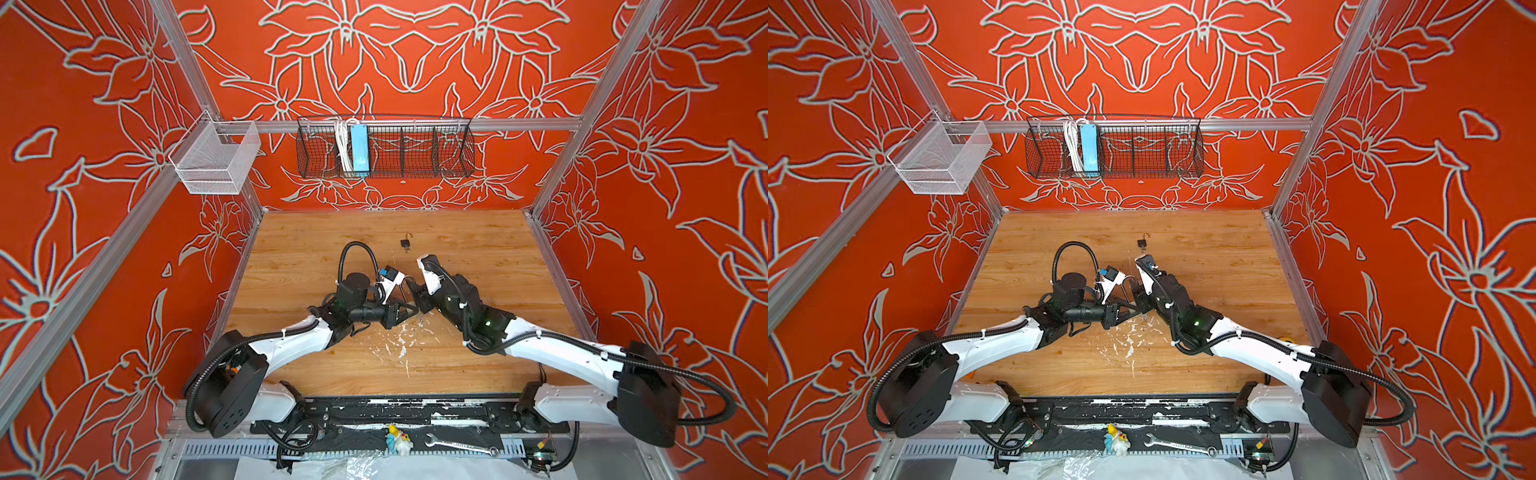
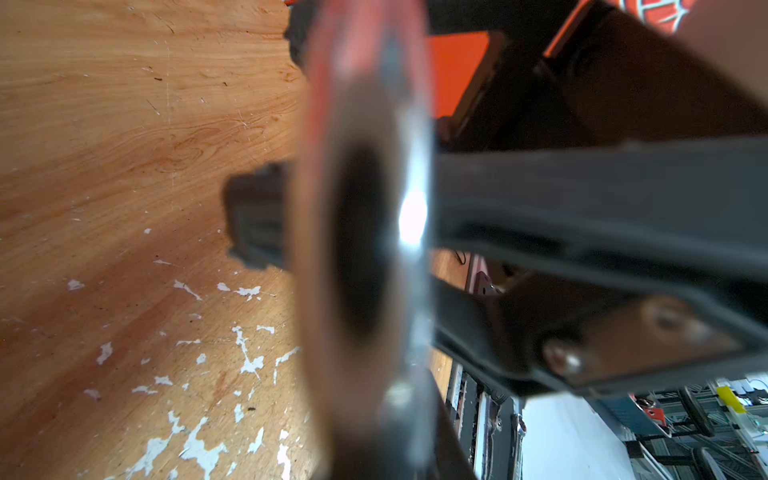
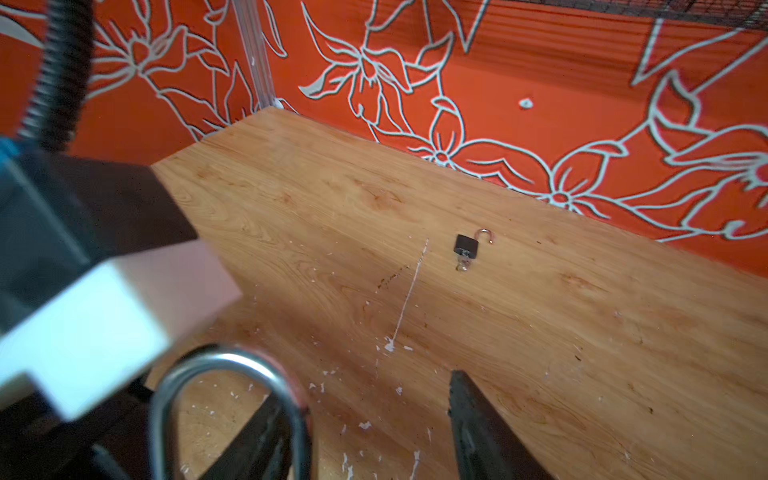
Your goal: Unlock with the key
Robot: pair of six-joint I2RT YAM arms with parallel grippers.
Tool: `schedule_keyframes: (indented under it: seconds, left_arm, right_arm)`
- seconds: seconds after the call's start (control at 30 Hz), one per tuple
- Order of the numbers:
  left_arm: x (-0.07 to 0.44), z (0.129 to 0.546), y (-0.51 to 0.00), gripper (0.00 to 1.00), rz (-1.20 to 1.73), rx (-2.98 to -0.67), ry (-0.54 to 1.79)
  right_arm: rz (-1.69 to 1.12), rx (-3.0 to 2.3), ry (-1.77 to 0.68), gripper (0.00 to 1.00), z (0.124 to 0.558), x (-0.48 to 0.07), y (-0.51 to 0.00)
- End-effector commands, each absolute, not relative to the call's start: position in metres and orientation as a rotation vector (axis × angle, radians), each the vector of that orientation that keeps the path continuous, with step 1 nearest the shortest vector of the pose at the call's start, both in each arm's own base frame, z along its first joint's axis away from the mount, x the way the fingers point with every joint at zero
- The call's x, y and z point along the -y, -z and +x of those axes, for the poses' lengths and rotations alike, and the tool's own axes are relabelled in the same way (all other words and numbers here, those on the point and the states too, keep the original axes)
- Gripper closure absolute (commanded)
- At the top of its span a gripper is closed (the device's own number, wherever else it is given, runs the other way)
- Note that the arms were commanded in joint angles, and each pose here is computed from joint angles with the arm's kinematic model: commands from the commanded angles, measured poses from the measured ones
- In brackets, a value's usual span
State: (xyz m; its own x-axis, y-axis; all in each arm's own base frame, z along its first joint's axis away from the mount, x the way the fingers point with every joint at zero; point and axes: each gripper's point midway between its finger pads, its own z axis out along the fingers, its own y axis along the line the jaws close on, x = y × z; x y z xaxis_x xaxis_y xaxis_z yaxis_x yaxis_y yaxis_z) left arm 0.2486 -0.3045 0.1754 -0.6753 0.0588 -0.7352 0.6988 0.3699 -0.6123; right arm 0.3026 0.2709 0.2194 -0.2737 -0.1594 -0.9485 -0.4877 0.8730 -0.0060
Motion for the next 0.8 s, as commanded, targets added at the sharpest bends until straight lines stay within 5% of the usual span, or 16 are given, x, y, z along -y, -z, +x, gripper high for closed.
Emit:
schedule_keyframes:
  seconds: [0.0,0.47,0.67,0.77]
  left_arm:
    - [0.306,0.251,-0.215,1.0,0.695,-1.844,1.307]
    - [0.28,0.265,-0.217,1.0,0.528,-1.817,1.142]
    - [0.277,0.273,-0.21,1.0,0.48,-1.862,1.11]
    - [0.267,0.289,-0.203,1.0,0.333,-1.917,1.065]
  right_arm:
    - [-0.391,-1.845,-0.281,0.41,0.311,-0.257,-0.227]
    - [-0.266,-1.889,-0.125,0.4,0.319,-0.225,-0.223]
    - [-0.369,-1.771,-0.359,0.21,0.297,-0.245,-0.241]
    - [-0.348,-1.737,-0.409,0.2,0.281,-0.23,-0.25]
